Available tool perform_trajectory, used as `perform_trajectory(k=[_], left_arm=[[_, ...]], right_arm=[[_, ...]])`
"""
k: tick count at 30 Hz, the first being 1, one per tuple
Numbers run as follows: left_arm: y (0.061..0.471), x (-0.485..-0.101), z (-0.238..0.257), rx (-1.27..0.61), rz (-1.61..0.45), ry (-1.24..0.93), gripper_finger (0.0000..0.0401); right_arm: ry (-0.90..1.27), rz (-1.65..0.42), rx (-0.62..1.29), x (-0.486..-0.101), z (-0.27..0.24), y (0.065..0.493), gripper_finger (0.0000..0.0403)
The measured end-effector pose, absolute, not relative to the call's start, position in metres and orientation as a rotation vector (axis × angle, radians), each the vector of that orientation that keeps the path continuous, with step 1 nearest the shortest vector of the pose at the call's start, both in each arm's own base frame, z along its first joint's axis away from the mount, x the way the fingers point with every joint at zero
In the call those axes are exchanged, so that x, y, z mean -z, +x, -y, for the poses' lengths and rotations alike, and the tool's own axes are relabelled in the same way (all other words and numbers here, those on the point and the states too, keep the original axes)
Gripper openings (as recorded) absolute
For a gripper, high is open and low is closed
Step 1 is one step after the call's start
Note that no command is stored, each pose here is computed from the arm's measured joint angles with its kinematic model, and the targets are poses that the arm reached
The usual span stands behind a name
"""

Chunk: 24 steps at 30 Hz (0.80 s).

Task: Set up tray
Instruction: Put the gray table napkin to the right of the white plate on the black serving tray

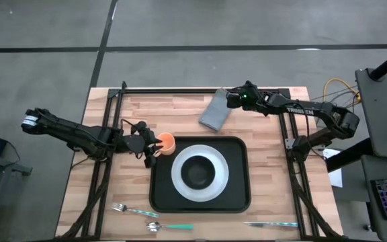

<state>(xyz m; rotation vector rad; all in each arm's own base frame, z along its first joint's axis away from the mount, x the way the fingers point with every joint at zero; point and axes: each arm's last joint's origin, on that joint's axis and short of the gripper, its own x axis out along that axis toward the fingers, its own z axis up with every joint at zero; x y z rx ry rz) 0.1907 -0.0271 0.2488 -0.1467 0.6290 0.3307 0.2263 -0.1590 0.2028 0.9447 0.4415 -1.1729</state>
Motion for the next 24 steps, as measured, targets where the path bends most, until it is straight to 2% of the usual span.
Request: perform_trajectory(k=[7,18,24], left_arm=[[0.191,-0.249,0.027,-0.329,-0.623,-0.149,0.0087],[0.191,-0.248,0.027,-0.329,-0.628,-0.147,0.0087],[0.19,-0.243,0.028,-0.298,-0.649,-0.18,0.0087]], right_arm=[[1.074,-0.274,1.22,-0.19,0.17,0.231,0.0224],[1.18,-0.342,1.343,-0.144,0.196,0.242,0.0221],[1.244,-0.385,1.334,-0.13,0.215,0.246,0.0221]])
